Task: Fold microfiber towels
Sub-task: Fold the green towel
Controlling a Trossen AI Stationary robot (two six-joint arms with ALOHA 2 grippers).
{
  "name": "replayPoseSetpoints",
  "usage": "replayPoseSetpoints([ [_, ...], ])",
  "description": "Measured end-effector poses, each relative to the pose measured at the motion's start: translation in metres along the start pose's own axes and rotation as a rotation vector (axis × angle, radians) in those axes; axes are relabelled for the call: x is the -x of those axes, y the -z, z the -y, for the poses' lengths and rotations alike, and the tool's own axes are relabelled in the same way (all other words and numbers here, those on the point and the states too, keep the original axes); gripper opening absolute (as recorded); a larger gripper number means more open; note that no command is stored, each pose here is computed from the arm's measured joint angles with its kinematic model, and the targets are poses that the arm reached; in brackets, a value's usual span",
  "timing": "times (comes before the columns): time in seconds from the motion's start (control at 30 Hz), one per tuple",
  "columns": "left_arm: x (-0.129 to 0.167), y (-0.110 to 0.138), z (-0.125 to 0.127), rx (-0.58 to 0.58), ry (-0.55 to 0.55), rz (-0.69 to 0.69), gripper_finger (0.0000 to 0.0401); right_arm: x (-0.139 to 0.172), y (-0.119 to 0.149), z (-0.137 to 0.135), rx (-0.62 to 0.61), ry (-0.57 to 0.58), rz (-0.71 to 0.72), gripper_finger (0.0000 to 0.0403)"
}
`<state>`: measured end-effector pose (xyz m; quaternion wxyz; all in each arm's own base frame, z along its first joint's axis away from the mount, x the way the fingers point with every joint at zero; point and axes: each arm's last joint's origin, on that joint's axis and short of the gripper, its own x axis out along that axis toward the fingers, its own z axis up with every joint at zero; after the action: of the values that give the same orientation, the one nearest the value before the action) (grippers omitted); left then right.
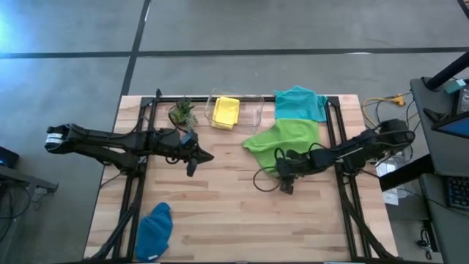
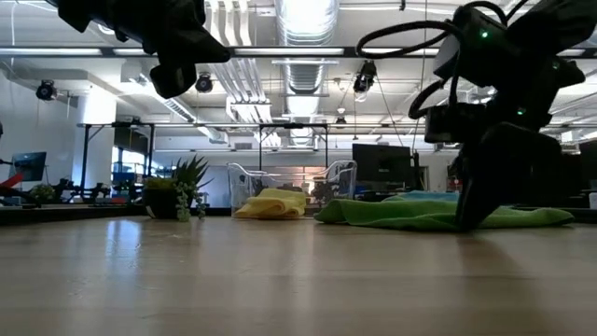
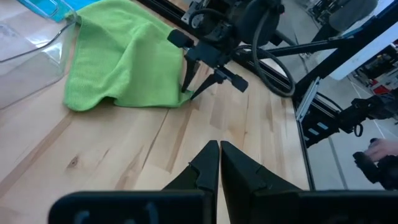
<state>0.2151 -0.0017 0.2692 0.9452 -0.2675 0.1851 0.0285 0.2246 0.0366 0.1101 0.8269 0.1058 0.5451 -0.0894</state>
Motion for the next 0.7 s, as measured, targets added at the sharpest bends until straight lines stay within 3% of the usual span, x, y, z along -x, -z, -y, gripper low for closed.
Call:
replayPoseSetpoints([
  [0.13, 0.001, 0.000, 0.000, -0.001, 0.007, 0.002, 0.0000, 0.012, -0.010, -0.005, -0.007, -0.051, -0.009, 0.0025],
  [0.37, 0.000, -0.002, 0.001, -0.027, 0.016, 0.017, 0.0000, 0.082, -0.048, -0.016, -0.007, -0.140, 0.152, 0.0009],
  [0.53, -0.011, 0.000, 0.000, -0.306, 0.018, 0.030, 0.0000, 0.122, -0.058, -0.016, 0.020, -0.147, 0.207, 0.0009],
  [0.7, -0.047, 0.011, -0.011, -0.517, -0.007, -0.038, 0.0005, 0.133, -0.060, -0.015, 0.021, -0.107, 0.173, 0.0009],
])
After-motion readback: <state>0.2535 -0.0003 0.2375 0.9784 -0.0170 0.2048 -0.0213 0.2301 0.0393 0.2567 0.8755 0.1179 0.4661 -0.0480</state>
